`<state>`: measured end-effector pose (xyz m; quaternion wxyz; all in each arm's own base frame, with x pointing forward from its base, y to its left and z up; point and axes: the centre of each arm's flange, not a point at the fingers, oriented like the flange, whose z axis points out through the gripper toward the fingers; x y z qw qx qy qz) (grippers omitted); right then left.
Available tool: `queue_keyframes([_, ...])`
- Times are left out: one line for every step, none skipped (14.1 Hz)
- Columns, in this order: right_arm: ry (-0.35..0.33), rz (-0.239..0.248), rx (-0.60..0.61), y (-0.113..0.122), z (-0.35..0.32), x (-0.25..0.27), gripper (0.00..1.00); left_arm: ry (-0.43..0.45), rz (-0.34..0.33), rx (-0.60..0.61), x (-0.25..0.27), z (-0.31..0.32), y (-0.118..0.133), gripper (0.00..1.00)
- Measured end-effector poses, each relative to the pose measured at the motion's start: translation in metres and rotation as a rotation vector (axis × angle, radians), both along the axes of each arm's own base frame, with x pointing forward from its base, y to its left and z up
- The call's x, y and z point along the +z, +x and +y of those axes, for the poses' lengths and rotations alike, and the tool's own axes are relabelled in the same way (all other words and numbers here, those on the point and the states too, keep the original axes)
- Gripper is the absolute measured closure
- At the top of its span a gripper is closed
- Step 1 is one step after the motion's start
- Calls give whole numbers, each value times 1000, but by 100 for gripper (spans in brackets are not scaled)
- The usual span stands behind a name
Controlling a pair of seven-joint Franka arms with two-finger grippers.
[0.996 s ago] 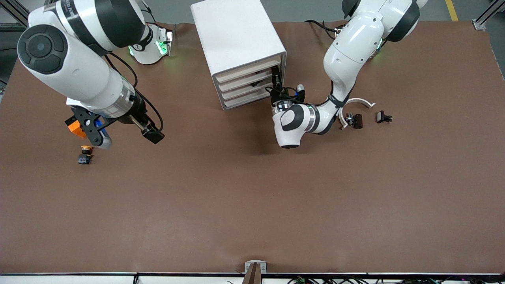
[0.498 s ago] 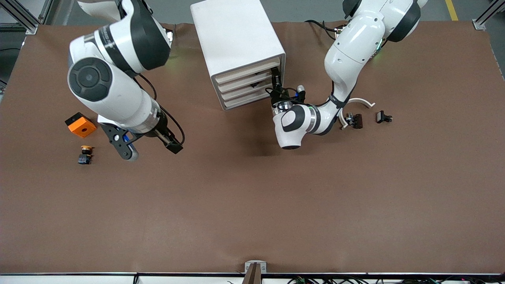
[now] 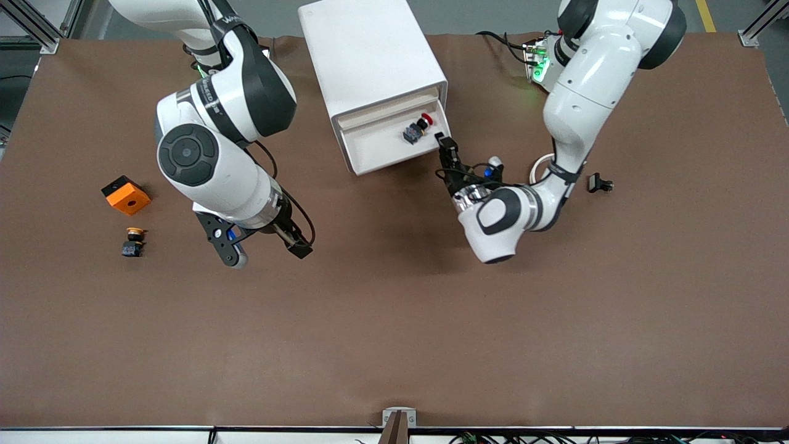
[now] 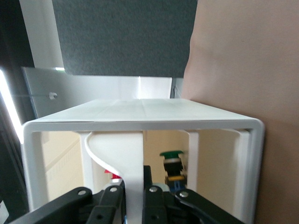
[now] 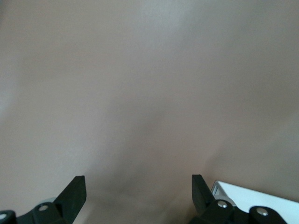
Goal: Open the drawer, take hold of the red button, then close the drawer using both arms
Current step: 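Reach the right gripper into the open drawer toward the red button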
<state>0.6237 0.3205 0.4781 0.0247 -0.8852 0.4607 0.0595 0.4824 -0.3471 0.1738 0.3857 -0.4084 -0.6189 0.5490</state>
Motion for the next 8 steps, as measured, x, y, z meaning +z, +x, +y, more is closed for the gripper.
queue_keyframes([8, 6, -6, -2, 4, -1, 0, 0, 1, 4, 0, 2, 1, 92])
queue_keyframes([8, 11, -12, -4, 10, -3, 0, 0, -1, 2, 0, 1, 1, 92])
queue_keyframes([8, 13, -21, -8, 21, -6, 0, -1, -4, 1, 1, 0, 1, 92])
queue_keyframes([10, 6, -27, -13, 37, -12, 0, -1, -4, 1, 1, 0, 1, 92])
queue_keyframes([12, 0, -25, -20, 57, -21, 0, -1, -5, 2, 1, 0, 2, 92])
queue_keyframes([10, 1, -8, -29, 80, -33, 0, -1, -6, 4, 1, 0, 2, 92])
queue_keyframes([4, 6, 15, -41, 104, -47, 0, -2, -12, 11, 2, 2, 5, 92])
queue_keyframes([-1, 8, 34, -53, 127, -62, 0, -5, -20, 22, 4, 6, 11, 92])
